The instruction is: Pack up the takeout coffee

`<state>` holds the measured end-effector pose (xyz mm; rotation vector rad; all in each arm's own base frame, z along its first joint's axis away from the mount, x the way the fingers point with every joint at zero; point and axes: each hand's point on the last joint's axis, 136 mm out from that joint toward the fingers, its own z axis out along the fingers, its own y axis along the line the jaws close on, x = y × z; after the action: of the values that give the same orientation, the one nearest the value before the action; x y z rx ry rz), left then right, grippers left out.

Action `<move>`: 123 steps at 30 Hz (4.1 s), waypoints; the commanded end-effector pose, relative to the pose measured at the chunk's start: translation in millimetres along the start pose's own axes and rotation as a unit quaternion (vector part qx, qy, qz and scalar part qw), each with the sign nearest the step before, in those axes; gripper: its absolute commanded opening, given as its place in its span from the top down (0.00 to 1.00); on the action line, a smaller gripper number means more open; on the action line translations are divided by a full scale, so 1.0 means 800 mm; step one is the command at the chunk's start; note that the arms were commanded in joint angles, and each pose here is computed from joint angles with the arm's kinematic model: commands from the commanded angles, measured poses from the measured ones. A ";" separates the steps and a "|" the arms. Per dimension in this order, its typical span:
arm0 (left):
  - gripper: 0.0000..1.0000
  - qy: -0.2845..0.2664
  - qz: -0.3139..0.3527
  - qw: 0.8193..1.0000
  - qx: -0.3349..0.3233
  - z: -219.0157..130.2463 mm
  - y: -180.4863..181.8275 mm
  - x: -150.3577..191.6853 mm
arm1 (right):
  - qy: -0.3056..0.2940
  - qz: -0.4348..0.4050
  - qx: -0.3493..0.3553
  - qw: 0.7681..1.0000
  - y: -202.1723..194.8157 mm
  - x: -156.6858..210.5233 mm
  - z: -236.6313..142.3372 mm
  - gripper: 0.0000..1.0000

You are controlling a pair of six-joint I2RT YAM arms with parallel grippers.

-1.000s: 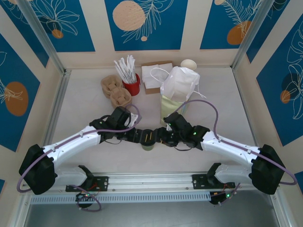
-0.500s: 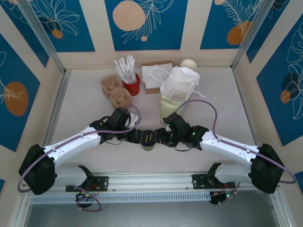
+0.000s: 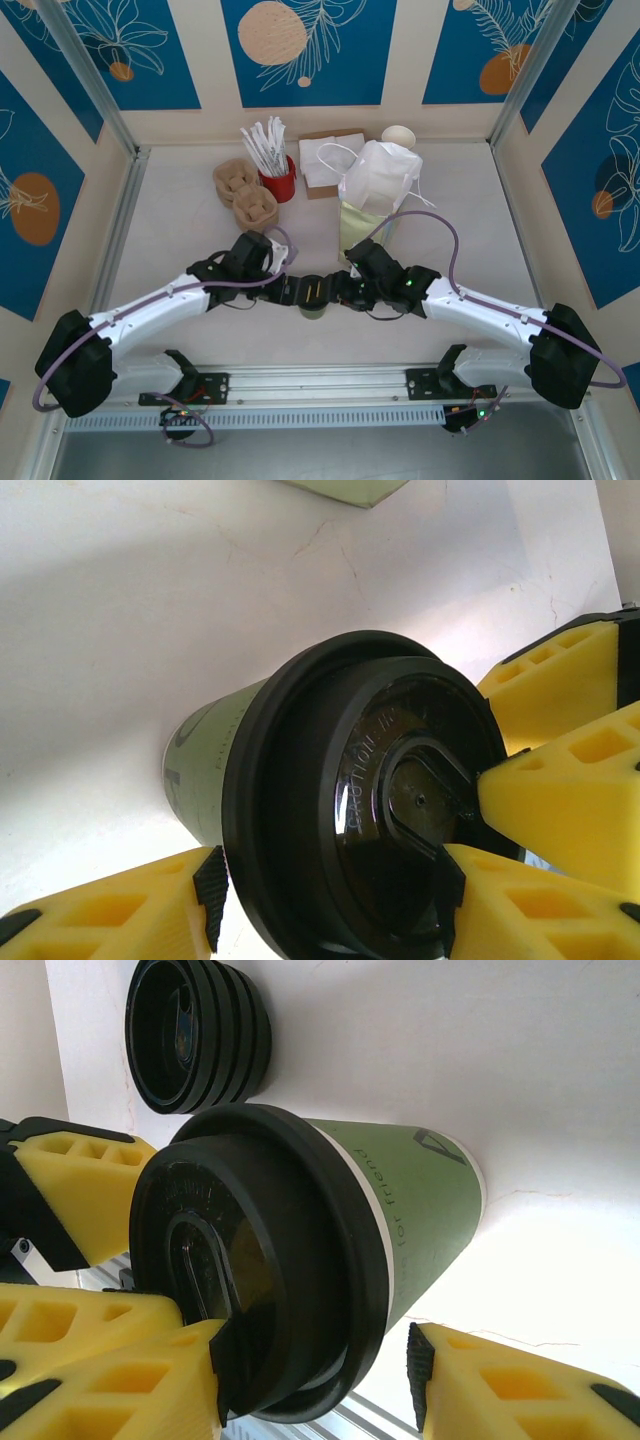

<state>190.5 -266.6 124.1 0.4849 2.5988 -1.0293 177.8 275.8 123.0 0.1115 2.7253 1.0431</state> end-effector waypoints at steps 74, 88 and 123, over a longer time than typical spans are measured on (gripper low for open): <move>0.30 -0.188 -0.034 0.972 -0.136 -0.137 0.031 -0.137 | -0.073 -0.103 -0.058 0.990 0.100 -0.026 -0.147 0.48; 0.28 -0.324 -0.183 0.911 -0.177 -0.201 0.171 -0.214 | -0.174 -0.110 -0.107 0.973 0.115 -0.118 -0.238 0.48; 0.44 -0.269 -0.249 0.920 -0.139 -0.124 0.255 -0.255 | -0.197 -0.065 -0.134 0.969 0.095 -0.180 -0.259 0.49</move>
<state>431.1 -98.2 139.6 -0.4970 2.3625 -0.7208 269.1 174.1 339.1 0.1195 2.2170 1.1739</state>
